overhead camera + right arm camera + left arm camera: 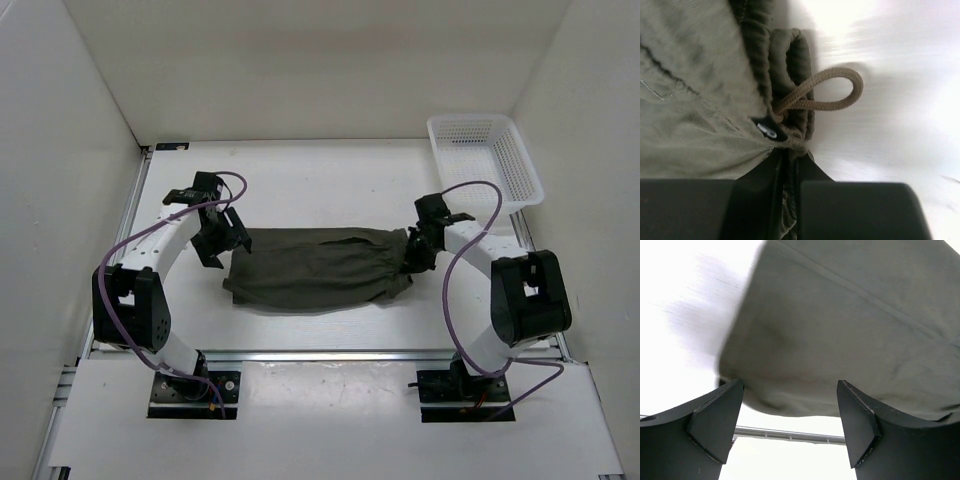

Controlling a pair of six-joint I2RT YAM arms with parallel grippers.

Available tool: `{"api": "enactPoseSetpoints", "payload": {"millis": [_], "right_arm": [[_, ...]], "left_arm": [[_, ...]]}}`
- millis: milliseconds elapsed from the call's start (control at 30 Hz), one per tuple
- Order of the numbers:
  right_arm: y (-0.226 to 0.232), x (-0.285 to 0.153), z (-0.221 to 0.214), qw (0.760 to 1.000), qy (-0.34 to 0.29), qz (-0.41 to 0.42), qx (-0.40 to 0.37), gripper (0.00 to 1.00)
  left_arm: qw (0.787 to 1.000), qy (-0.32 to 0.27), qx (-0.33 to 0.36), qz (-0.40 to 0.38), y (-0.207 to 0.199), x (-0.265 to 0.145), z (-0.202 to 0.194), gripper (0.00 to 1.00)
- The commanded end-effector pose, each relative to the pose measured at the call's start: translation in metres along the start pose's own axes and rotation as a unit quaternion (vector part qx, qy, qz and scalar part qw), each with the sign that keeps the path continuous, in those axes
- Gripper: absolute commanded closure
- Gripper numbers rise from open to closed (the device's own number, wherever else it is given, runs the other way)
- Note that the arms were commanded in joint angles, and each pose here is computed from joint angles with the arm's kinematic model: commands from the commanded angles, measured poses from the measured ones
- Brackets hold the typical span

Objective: Fold and stack the shorts
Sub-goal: Fold the shorts

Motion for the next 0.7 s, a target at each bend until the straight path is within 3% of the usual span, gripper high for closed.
{"api": "enactPoseSetpoints", "payload": {"millis": [0,233,400,433,467,500,667], "right_arm": [[-0.021,-0.038,0.030,0.991,-0.090,-0.095,-0.024,1.00],[-0.002,-0.086,0.047,0.981,-0.143,-0.108,-0.073,1.00],[0.033,-0.099,0.045,0.974,-0.167,-0.109,-0.103,1.00],[0.043,-0.104,0.047,0.974,-0.173,-0.105,-0.105,1.00],[0.052,-0.104,0.044,0.972,-0.173,-0.107,-0.120,1.00],[0.057,-0.107,0.045,0.968,-0.184,-0.115,-0.127,1.00],[0.107,-0.119,0.035,0.953,-0.204,-0.126,-0.186,1.00]], "left_arm": [[0.999,-0.026,0.015,-0.031,-0.008,-0.019,0.007,0.14],[0.998,-0.021,0.030,-0.048,-0.018,-0.016,0.012,0.17],[0.998,-0.014,0.039,-0.047,-0.023,-0.003,0.019,0.63],[0.998,-0.015,0.045,-0.047,-0.022,-0.003,0.019,0.80],[0.998,-0.007,0.044,-0.043,-0.023,0.002,0.020,0.86],[0.998,-0.004,0.044,-0.037,-0.021,0.006,0.021,0.90],[0.999,0.009,0.042,-0.025,-0.019,0.019,0.021,0.90]]}}
Point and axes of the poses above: each gripper's point midway between its finger pads, its own x axis out along the fingers, its own y axis along the line the jaws close on, z = x × y, the point moved 4 cm from there along -x, back along the fingers, and after that the axes turned 13 degrees about x, right-handed, at the moved point
